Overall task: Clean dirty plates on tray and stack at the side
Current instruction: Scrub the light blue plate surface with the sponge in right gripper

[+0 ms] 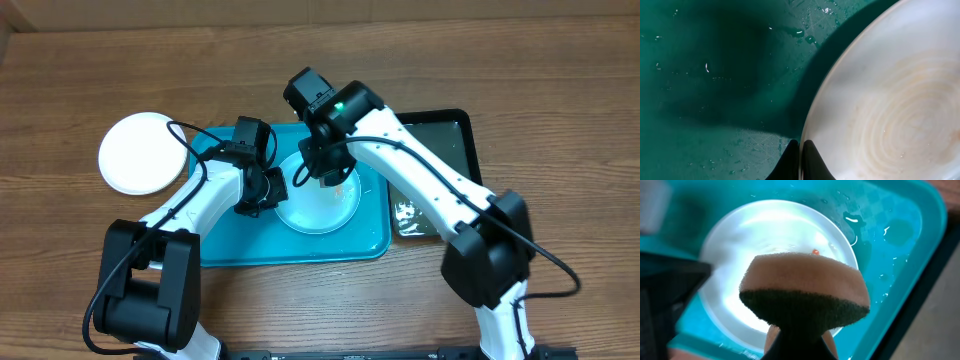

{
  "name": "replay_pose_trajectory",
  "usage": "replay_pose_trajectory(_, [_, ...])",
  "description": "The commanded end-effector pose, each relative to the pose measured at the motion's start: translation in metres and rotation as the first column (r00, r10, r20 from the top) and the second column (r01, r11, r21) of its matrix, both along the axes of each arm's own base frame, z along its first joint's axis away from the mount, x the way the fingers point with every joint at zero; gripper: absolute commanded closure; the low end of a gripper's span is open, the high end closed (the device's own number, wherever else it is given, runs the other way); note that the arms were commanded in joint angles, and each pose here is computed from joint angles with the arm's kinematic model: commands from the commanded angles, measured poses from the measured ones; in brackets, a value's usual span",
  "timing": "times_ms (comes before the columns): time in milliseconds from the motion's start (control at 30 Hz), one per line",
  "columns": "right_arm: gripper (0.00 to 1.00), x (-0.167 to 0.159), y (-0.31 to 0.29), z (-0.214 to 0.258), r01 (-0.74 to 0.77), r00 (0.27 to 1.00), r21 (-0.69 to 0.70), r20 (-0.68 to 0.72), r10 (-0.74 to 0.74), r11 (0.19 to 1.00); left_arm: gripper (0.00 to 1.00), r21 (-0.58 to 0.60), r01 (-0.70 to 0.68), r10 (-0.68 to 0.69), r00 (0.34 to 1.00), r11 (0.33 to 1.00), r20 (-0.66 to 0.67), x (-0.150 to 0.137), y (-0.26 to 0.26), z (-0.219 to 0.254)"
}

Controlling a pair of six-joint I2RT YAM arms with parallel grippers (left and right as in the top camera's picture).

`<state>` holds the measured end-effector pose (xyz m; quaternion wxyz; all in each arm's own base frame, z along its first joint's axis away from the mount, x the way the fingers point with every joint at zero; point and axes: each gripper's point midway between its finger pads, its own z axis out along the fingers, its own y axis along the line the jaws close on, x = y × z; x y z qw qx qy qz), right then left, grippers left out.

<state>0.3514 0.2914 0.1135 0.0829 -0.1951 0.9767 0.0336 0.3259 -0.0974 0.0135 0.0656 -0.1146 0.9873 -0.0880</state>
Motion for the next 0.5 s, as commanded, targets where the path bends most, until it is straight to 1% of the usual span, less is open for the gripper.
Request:
replay_pose_trajectory(0, [0.96,0.007,-0.007,-0.021,0.021,1.0,-0.059,-0.001,-0.021,0.998,0.96,-0.013,-0.005,0.005,1.0,1.0,-0.002,0.003,-0.005,0.001])
replay_pose_trajectory(133, [0.96,0.011,-0.007,-0.031,0.02,1.0,-0.078,0.004,-0.02,0.997,0.96,-0.013,-0.005,0.005,1.0,1.0,-0.001,0.003,-0.005,0.001])
replay_pose_trajectory(233, [0.96,0.014,-0.013,-0.041,0.025,1.0,-0.121,0.006,-0.024,0.992,0.96,-0.013,-0.005,0.005,1.0,1.0,-0.001,0.003,-0.005,0.001])
replay_pose_trajectory(467, [0.96,0.015,-0.028,-0.066,0.042,0.998,-0.163,-0.033,-0.048,0.986,0.96,-0.013,-0.005,0.005,1.0,1.0,-0.002,0.003,-0.005,0.001])
